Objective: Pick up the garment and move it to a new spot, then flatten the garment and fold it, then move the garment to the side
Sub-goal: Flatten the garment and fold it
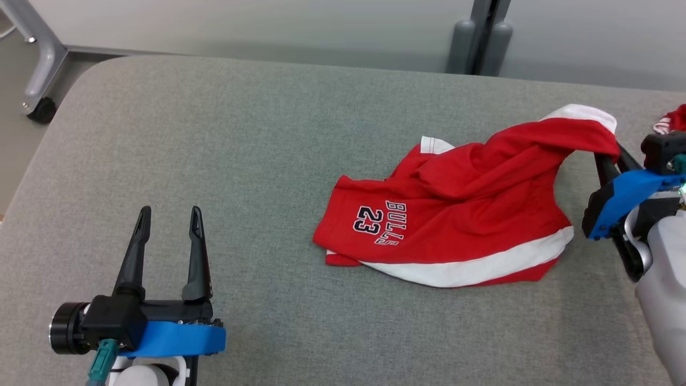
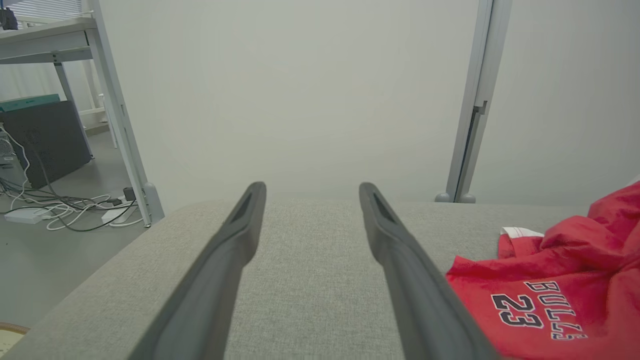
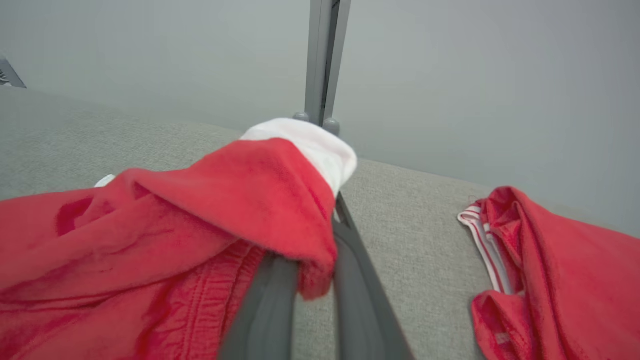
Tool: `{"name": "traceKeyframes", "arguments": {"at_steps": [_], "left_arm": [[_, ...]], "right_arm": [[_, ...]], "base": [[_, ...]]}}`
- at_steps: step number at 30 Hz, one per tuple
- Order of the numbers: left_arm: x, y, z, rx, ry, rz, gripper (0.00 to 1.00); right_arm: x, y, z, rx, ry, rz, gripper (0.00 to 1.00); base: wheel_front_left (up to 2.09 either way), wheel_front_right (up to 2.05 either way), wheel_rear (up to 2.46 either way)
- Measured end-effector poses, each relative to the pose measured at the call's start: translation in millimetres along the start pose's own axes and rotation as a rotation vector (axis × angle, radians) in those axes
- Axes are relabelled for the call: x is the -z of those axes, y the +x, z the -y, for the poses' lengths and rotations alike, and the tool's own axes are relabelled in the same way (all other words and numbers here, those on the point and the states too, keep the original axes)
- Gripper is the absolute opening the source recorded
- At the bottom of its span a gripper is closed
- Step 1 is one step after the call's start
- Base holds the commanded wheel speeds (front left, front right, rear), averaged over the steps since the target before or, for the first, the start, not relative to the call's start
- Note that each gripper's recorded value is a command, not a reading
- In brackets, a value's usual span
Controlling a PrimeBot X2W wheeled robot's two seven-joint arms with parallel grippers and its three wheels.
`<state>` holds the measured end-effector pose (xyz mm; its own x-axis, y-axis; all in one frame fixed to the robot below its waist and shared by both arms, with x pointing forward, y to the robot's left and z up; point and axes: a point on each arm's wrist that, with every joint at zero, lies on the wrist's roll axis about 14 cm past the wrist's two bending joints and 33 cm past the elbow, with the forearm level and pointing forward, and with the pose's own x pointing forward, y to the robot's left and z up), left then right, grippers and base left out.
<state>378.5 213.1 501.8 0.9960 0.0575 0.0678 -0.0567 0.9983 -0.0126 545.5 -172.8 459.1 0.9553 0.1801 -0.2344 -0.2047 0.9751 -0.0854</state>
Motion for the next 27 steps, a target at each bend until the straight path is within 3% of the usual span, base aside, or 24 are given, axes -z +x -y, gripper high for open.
{"name": "traceKeyframes", "arguments": {"at_steps": [2, 3, 4, 16, 27], "left_arm": [[4, 0, -1, -0.005, 0.0, -0.011, 1.0], [4, 1, -1, -0.007, -0.001, -0.012, 1.0], [5, 2, -2, -0.01, -0.002, -0.013, 1.0], [3, 6, 13, 0.025, -0.02, -0.003, 1.0], [-6, 0, 26, 0.068, -0.026, 0.023, 1.0]], "right_arm": [[10, 6, 0, 0.0, -0.005, -0.042, 0.0], [16, 7, -1, -0.002, -0.008, -0.065, 0.72], [23, 7, -3, -0.005, -0.006, -0.085, 1.0], [55, -38, 12, 0.049, 0.052, -0.09, 1.0], [-5, -101, 30, 0.127, 0.159, 0.222, 1.0]], "base": [[0.0, 0.0, 0.0], [0.0, 0.0, 0.0], [0.0, 0.0, 0.0], [0.0, 0.0, 0.0], [0.0, 0.0, 0.0]]}}
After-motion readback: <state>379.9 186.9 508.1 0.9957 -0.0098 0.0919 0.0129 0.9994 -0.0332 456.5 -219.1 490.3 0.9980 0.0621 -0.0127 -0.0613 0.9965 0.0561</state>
